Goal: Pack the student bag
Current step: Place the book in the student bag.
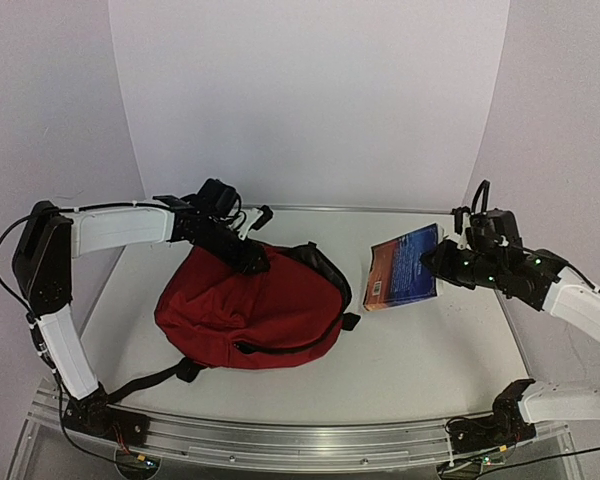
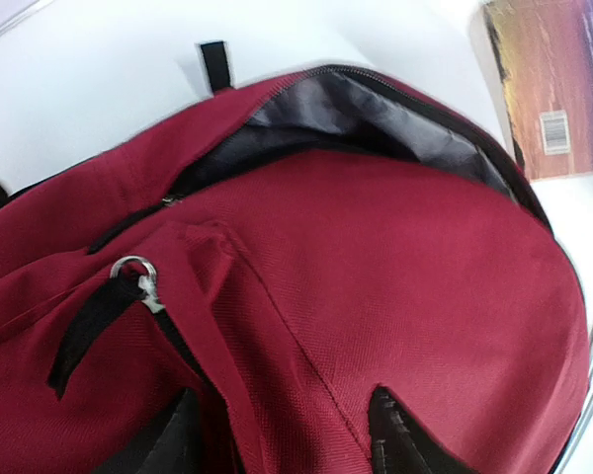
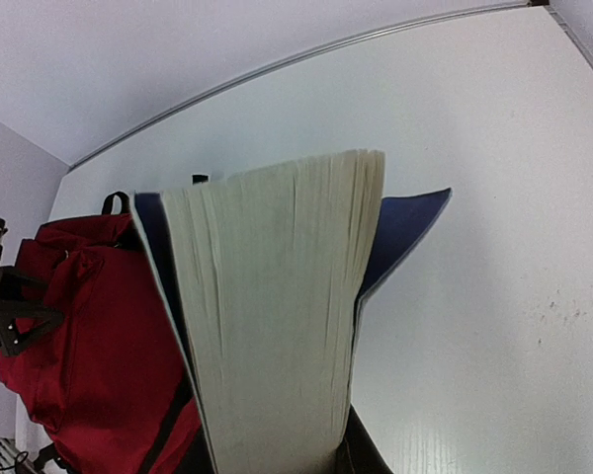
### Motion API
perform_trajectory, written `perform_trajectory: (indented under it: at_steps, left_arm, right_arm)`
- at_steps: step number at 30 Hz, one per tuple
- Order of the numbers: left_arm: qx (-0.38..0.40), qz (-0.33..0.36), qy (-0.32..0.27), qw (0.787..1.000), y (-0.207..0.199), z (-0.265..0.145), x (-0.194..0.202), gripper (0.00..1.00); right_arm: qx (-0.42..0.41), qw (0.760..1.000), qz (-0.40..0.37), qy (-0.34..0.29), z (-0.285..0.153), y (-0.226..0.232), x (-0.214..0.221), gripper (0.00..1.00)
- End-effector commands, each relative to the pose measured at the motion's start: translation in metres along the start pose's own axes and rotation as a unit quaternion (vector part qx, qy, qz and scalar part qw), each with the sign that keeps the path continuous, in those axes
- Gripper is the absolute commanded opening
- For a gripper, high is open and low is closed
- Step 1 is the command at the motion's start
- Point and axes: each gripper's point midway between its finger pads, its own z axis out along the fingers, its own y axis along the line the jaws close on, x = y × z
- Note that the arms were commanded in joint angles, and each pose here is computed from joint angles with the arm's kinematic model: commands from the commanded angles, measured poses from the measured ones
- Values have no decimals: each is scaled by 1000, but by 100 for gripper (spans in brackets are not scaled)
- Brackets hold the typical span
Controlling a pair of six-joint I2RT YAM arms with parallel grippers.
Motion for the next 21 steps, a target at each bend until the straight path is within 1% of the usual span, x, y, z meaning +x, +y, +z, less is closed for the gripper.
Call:
perform_trajectory:
  at_steps: [1,3,5,7,8,11,13,17,21]
  left_arm:
    - [-68,4,-66,995,-12,-44,-37,66]
    - [-77,16,-82,994,-36,-57,-45,76]
    - [-64,21,-87,994,-63,-60,-45,82]
    - [-59,28,-78,995,-85,-54,-38,84]
    - [-72,33,-71,994,-91,-49,-34,85]
    - [-85,49,-28,995,-119,-23,-13,86]
    - [-96,60,-10,994,-133,-10,-3,86]
    - [-100,90,8,991,-170,16,9,88]
    - [-113,112,24,987,-190,38,19,92]
  right_arm:
    - [-33,991,24,-129,-35,26,-70,0]
    - [-26,991,22,-131,-34,23,-71,0]
    - [-21,991,22,-132,-33,22,-71,0]
    - [-18,991,23,-131,-32,21,-70,0]
    - [-17,991,23,-131,-31,21,-70,0]
    - [-17,991,21,-129,-29,22,-70,0]
    - [-16,991,20,-131,-30,22,-72,0]
    - [-15,991,18,-134,-31,22,-72,0]
    - [-15,991,17,-130,-30,21,-70,0]
